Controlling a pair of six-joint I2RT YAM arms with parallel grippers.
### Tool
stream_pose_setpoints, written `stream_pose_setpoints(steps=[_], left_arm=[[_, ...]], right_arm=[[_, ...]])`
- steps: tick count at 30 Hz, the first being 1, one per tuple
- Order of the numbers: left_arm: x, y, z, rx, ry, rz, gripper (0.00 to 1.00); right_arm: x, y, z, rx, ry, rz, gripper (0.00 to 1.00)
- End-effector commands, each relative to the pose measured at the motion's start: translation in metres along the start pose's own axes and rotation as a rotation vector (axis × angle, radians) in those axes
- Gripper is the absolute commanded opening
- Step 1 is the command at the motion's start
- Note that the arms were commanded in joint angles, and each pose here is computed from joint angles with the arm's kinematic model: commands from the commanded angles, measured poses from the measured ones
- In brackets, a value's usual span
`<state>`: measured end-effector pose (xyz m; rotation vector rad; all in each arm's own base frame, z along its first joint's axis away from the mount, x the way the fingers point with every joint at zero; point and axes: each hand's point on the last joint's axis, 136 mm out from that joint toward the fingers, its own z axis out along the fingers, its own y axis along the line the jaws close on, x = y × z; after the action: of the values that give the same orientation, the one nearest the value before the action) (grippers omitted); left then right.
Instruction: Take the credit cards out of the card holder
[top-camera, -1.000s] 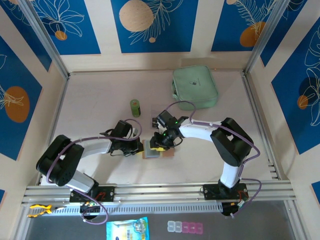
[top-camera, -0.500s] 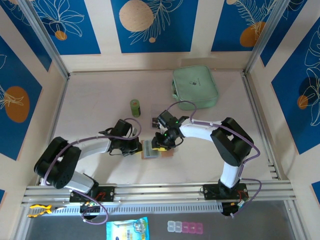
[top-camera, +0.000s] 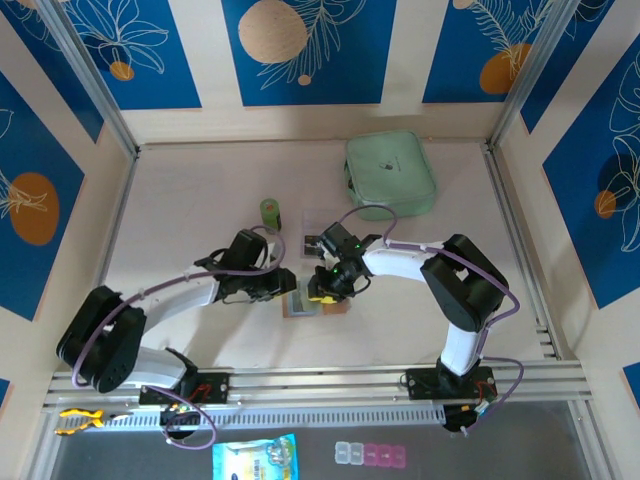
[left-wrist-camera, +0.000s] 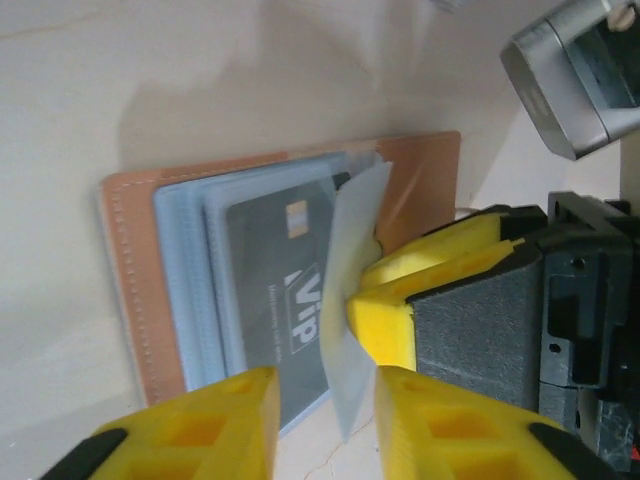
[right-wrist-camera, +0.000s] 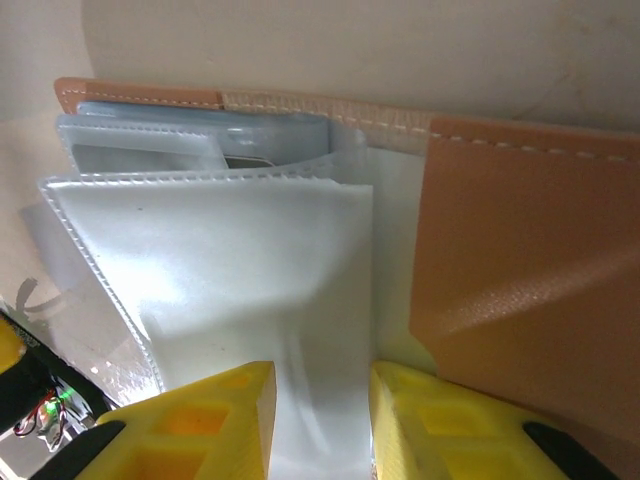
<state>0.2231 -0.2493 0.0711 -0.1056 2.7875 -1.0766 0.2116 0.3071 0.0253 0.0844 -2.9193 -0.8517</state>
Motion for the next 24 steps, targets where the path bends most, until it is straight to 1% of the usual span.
stream_pose_setpoints(steps=[1,4,12,16,21,24], left_arm=[[0.001,-0.013,0.008,0.046,0.018,-0.015,0.36],[0.0,-0.014,0.013,0.057,0.017,-0.026,0.37],[0.002,-0.014,0.025,0.054,0.04,-0.036,0.3],[0.004,-0.009,0.029,0.032,0.054,-0.043,0.29],[0.001,-0.014,0.028,0.037,0.049,-0.036,0.28],[-0.001,-0.019,0.026,0.042,0.046,-0.028,0.28]], right_arm=[[0.004,0.002,-0.004,-0.023,0.009,-0.014,0.32],[0.005,0.002,-0.005,-0.024,0.009,-0.014,0.32],[0.006,0.001,-0.009,-0.028,-0.001,-0.016,0.31],[0.007,-0.001,-0.012,-0.025,-0.009,-0.014,0.31],[0.009,-0.004,-0.019,-0.019,-0.024,-0.013,0.3],[0.009,-0.003,-0.03,-0.013,-0.049,-0.022,0.3]])
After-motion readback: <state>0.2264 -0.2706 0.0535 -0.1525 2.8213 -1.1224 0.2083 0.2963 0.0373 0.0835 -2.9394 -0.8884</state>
